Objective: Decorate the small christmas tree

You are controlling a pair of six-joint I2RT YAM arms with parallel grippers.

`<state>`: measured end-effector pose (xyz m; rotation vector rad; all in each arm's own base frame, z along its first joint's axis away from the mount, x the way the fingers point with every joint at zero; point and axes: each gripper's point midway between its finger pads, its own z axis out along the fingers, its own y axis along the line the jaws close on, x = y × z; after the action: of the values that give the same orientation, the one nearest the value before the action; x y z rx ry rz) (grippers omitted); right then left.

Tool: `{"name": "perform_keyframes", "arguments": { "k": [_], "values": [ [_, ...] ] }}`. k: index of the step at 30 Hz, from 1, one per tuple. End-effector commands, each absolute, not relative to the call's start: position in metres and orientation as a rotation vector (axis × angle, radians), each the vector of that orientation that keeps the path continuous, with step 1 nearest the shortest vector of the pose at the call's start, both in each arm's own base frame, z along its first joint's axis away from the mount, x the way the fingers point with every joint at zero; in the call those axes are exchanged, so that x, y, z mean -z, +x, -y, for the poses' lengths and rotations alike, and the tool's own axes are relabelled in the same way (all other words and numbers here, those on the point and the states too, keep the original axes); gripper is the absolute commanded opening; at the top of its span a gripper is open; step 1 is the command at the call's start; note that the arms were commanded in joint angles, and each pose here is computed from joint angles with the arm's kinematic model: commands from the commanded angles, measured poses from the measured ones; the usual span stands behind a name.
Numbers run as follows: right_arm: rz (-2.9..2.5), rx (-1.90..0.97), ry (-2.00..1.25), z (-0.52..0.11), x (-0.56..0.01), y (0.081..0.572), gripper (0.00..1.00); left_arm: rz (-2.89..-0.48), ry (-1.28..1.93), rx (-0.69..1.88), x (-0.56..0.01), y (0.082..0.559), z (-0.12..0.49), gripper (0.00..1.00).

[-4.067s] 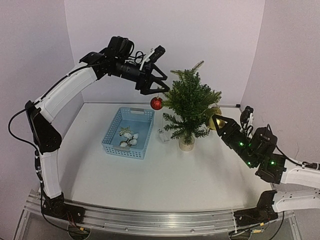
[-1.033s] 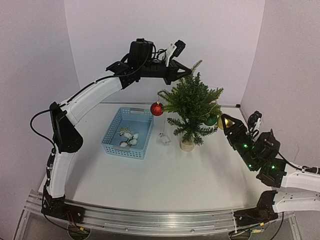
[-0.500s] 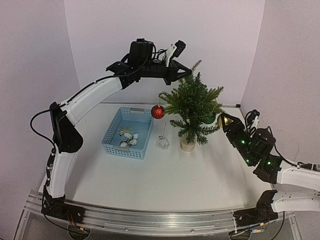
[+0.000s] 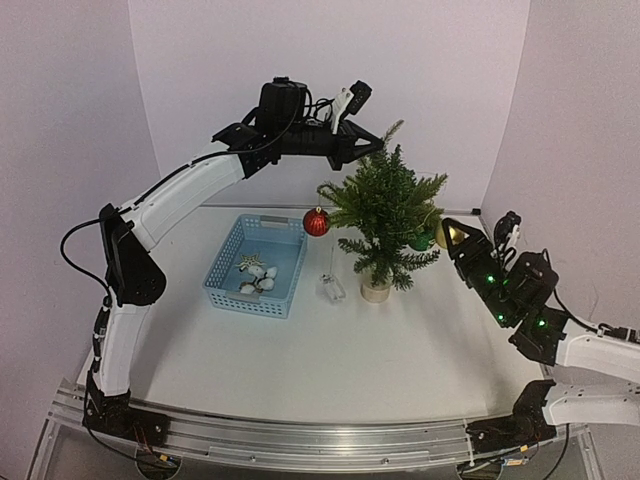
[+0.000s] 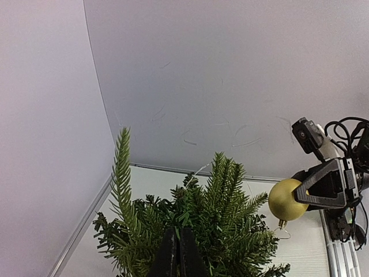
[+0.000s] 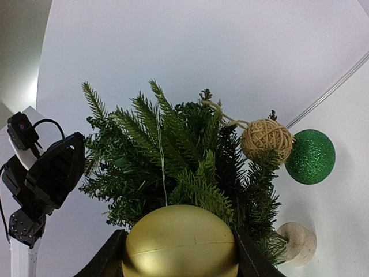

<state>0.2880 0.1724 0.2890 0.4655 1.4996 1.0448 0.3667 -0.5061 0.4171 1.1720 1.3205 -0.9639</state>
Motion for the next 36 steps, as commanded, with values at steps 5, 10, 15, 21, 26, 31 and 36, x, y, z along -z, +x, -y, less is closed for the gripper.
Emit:
{"name": "perform_keyframes", "arguments": {
  "k": [5, 10, 15, 21, 26, 31, 36],
  "values": [
    [-1.408, -0.999, 0.486, -0.152, -0.304, 0.286, 0.0, -1.32, 1.202, 0.963, -0.41, 0.363, 0.509, 0.0],
    [-1.435, -0.993, 0.498, -0.155, -0.294, 0.29, 0.0, -1.322, 1.205, 0.966, -0.409, 0.363, 0.509, 0.0],
    [-1.462, -0.987, 0.507, -0.159, -0.283, 0.295, 0.0, -1.322, 1.206, 0.963, -0.409, 0.363, 0.509, 0.0],
    [-1.434, -0.965, 0.533, -0.145, -0.277, 0.289, 0.0, -1.318, 1.209, 0.96, -0.41, 0.362, 0.509, 0.0],
    [-1.408, -0.956, 0.549, -0.136, -0.278, 0.283, 0.0, -1.319, 1.214, 0.958, -0.408, 0.363, 0.509, 0.0],
    [-1.423, -0.936, 0.557, -0.137, -0.273, 0.287, 0.0, -1.321, 1.216, 0.958, -0.407, 0.363, 0.509, 0.0],
    [-1.408, -0.918, 0.577, -0.131, -0.274, 0.29, 0.0, -1.322, 1.219, 0.958, -0.406, 0.362, 0.509, 0.0]
  ]
}}
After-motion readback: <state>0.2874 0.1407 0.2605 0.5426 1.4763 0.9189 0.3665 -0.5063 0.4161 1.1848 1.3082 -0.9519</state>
